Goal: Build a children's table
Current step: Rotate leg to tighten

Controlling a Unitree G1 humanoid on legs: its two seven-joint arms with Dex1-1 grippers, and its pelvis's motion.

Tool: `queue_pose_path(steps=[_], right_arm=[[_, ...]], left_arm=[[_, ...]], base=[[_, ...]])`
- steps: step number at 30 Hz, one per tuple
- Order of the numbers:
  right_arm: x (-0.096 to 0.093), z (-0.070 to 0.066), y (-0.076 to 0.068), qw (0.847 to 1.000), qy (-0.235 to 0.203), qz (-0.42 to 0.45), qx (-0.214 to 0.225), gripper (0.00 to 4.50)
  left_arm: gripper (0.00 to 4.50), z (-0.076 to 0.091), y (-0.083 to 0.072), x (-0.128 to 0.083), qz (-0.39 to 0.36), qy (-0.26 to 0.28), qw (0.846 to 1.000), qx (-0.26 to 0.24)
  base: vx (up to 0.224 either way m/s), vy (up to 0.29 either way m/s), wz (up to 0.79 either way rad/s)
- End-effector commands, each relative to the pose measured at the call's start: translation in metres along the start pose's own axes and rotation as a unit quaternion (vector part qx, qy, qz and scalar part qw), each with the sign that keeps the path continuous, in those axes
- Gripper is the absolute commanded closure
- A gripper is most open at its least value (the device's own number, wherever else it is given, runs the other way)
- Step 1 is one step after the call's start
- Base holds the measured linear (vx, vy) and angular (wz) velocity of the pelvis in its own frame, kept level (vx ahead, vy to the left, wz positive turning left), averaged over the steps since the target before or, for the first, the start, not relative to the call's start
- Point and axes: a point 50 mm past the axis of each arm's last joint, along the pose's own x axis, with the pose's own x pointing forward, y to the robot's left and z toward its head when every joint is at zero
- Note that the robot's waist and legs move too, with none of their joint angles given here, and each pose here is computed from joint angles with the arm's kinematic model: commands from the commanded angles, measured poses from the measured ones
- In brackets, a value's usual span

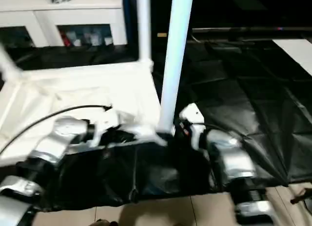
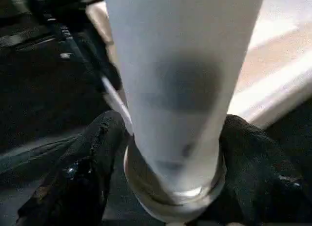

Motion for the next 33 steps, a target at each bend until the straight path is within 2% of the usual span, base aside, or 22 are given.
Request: queue_pose_path(steps=[1,8,9,14,17,18,19,21,22,23,26,28,30,32,33], right_arm=[[0.019,0.000,0.018,0.995,0.007,0.099,-0.002,1.53],[0.028,0.005,0.023,0.990,0.005,0.142,-0.002,2.11],[0.028,0.005,0.024,0.989,0.008,0.149,0.000,2.26],[0.026,-0.002,0.029,0.988,0.017,0.156,0.011,2.42],[0.027,-0.009,0.031,0.991,0.014,0.127,0.027,2.45],[0.030,-0.012,0.031,0.995,0.006,0.090,0.044,2.46],[0.030,-0.012,0.031,0.995,0.006,0.088,0.045,2.46],[0.037,-0.016,0.027,0.998,-0.007,0.012,0.056,2.49],[0.038,-0.016,0.027,0.998,-0.008,0.008,0.058,2.49],[0.044,-0.020,0.024,0.995,-0.009,-0.052,0.080,2.50],[0.060,-0.021,0.021,0.983,-0.026,-0.139,0.121,2.52],[0.070,-0.019,0.020,0.975,-0.023,-0.182,0.129,2.53],[0.082,-0.014,0.020,0.970,-0.027,-0.199,0.137,2.53],[0.105,0.004,0.020,0.967,-0.041,-0.215,0.128,2.53],[0.108,0.009,0.019,0.967,-0.046,-0.219,0.119,2.53]], left_arm=[[4.50,0.007,0.004,-0.003,-0.001,-0.007,1.000,0.009],[4.50,0.007,0.003,-0.008,-0.024,-0.005,1.000,0.005],[4.50,0.007,0.003,-0.008,-0.025,-0.005,1.000,0.005],[4.50,0.007,0.004,-0.008,-0.015,-0.010,1.000,-0.002],[4.50,0.009,0.006,-0.003,0.016,-0.018,1.000,-0.006],[4.50,0.011,0.008,0.003,0.045,-0.019,0.999,-0.013],[4.50,0.011,0.008,0.003,0.046,-0.019,0.999,-0.013],[4.50,0.015,0.007,0.015,0.075,-0.028,0.997,-0.023],[4.50,0.016,0.007,0.016,0.076,-0.028,0.996,-0.023],[4.50,0.020,0.005,0.027,0.090,-0.035,0.995,-0.029],[4.50,0.032,0.002,0.050,0.121,-0.050,0.991,-0.037],[4.50,0.040,0.001,0.062,0.134,-0.058,0.988,-0.039],[4.50,0.047,-0.002,0.073,0.135,-0.063,0.988,-0.034],[4.50,0.059,-0.003,0.084,0.130,-0.064,0.989,-0.008],[4.50,0.060,-0.001,0.084,0.131,-0.063,0.989,-0.003]], base=[[0.000,0.000,0.00],[0.000,0.000,0.00],[0.000,0.000,0.00],[0.000,0.000,0.00],[0.000,0.000,0.00],[0.000,0.000,0.00],[0.000,0.000,0.00],[0.000,0.000,0.00],[0.000,0.000,0.00],[0.000,0.000,0.00],[-0.018,0.007,-0.02],[-0.054,0.022,-0.05],[0.000,0.000,0.00],[0.000,0.000,0.00],[0.000,0.000,0.00]])
